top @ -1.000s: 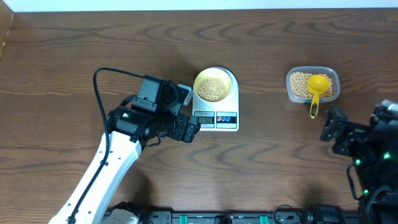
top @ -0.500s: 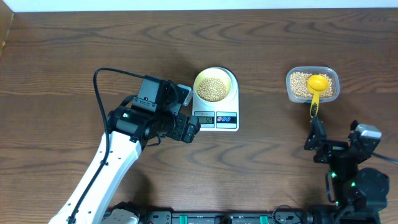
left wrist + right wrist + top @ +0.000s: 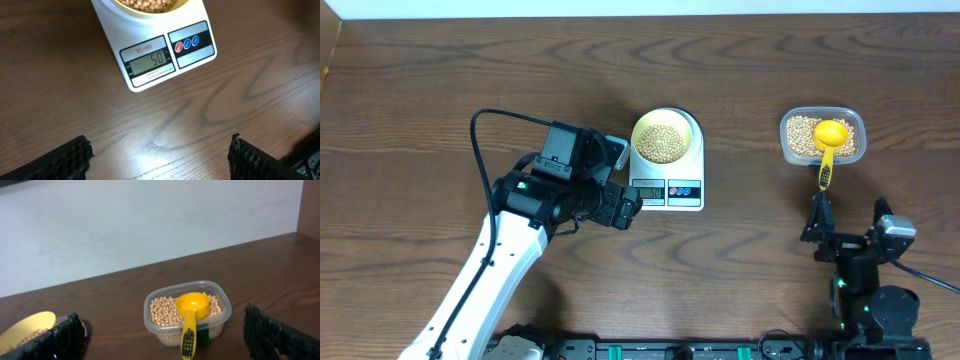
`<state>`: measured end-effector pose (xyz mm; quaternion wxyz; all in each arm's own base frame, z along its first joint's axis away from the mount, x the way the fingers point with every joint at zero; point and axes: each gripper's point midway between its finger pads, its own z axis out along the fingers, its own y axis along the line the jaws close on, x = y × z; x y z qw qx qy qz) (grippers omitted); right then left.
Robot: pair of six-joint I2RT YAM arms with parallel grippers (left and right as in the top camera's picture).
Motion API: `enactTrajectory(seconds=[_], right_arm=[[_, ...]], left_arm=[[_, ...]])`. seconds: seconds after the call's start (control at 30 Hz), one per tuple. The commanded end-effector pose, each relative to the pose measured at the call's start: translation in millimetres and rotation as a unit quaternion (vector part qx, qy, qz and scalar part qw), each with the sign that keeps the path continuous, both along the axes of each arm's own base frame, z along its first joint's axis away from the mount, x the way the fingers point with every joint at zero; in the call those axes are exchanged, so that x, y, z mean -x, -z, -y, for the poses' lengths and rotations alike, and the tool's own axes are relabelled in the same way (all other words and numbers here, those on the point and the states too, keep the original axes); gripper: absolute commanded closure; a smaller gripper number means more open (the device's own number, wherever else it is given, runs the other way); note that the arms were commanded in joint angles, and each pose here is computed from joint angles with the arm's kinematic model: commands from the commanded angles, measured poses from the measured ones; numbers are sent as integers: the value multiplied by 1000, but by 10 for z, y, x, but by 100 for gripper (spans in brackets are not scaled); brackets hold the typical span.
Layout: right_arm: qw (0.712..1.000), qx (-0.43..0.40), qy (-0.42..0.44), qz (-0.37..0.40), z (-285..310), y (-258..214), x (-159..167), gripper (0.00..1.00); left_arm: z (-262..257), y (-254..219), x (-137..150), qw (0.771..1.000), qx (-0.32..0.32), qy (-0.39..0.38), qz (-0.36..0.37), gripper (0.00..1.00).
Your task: Scoop item into bowl and weigh 50g on scale
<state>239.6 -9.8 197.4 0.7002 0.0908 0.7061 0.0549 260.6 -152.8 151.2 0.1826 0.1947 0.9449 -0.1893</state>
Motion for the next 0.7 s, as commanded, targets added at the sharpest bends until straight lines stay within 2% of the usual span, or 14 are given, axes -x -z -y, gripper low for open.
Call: enactTrajectory(seconds=[0.0,0.37,0.53,0.67], right_arm=[[1000,17,-3,1,-21,108,-31,1],[993,116,-28,5,-130,220,-72,1],[991,124,-35,-34,-134,417,-64,1],[989,137,-31,-35,-109,414,-65,1]], left_arm=[[-7,-14,25,1000,5,-1,0,11],[-7,-14,25,1000,5,-1,0,11],[-7,-14,25,1000,5,-1,0,11],[-7,-14,25,1000,5,-1,0,11]])
